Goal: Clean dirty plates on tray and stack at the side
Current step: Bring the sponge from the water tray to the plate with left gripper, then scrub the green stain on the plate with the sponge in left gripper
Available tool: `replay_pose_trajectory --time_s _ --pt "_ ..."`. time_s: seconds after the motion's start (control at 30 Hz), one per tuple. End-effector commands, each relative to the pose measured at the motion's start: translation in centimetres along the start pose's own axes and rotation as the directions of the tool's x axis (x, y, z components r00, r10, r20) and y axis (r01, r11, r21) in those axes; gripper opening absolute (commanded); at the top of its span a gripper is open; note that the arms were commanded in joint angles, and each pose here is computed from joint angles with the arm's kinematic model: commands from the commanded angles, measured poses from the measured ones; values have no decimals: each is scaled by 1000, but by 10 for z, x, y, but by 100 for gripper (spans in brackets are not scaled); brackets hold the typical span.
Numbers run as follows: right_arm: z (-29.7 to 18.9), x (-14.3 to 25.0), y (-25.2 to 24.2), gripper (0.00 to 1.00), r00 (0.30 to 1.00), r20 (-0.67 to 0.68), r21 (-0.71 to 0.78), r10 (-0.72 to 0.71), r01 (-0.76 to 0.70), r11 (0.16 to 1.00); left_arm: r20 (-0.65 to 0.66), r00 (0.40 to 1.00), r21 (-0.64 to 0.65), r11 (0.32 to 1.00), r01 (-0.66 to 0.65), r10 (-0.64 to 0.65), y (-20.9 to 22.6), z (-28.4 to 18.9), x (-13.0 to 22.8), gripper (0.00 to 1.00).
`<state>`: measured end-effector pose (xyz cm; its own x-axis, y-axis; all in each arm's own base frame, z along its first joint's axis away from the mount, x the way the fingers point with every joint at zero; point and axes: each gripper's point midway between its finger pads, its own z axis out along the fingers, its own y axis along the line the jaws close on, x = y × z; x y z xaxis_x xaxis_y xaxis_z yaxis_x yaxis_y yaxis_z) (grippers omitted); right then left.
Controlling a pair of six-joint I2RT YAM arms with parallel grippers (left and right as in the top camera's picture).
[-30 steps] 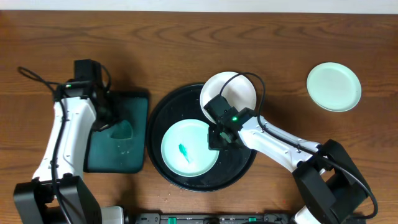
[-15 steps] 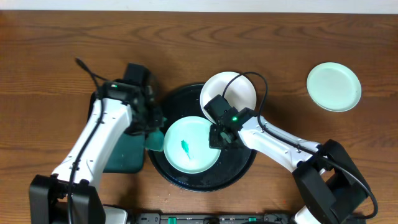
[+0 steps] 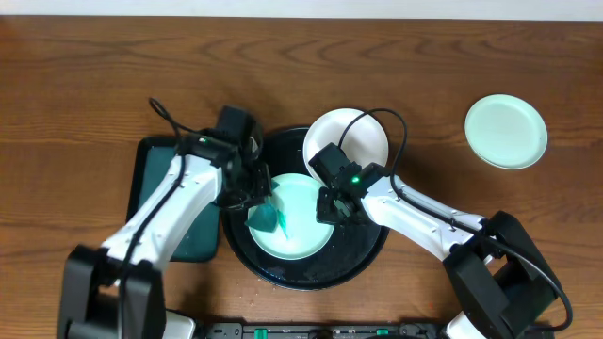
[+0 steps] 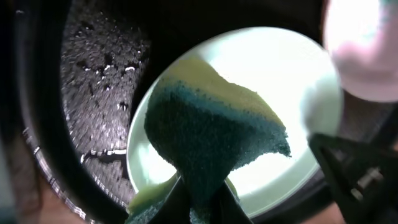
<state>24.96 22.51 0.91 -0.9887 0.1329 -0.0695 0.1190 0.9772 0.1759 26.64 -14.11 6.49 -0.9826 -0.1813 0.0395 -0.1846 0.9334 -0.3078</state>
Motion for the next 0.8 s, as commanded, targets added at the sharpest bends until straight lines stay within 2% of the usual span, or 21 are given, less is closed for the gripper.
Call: replay_pose_trajectory --time_s 0.0,0.17,0.3,0.57,0.77 --pt "4 -3 -7 1 999 23 37 27 -28 999 -87 995 -6 999 40 -41 2 30 9 7" --pt "4 -3 -7 1 999 23 37 27 -28 999 -160 986 5 999 50 -48 -9 66 14 7" --pt "4 -3 -8 1 999 21 39 27 -28 999 -232 972 92 995 41 -19 -30 84 25 7" --pt "4 -3 -8 1 999 21 39 36 -37 999 -276 959 322 946 27 67 -81 82 33 7" --pt "4 -3 -8 1 999 20 40 47 -48 998 -310 947 396 917 49 83 -95 75 37 7"
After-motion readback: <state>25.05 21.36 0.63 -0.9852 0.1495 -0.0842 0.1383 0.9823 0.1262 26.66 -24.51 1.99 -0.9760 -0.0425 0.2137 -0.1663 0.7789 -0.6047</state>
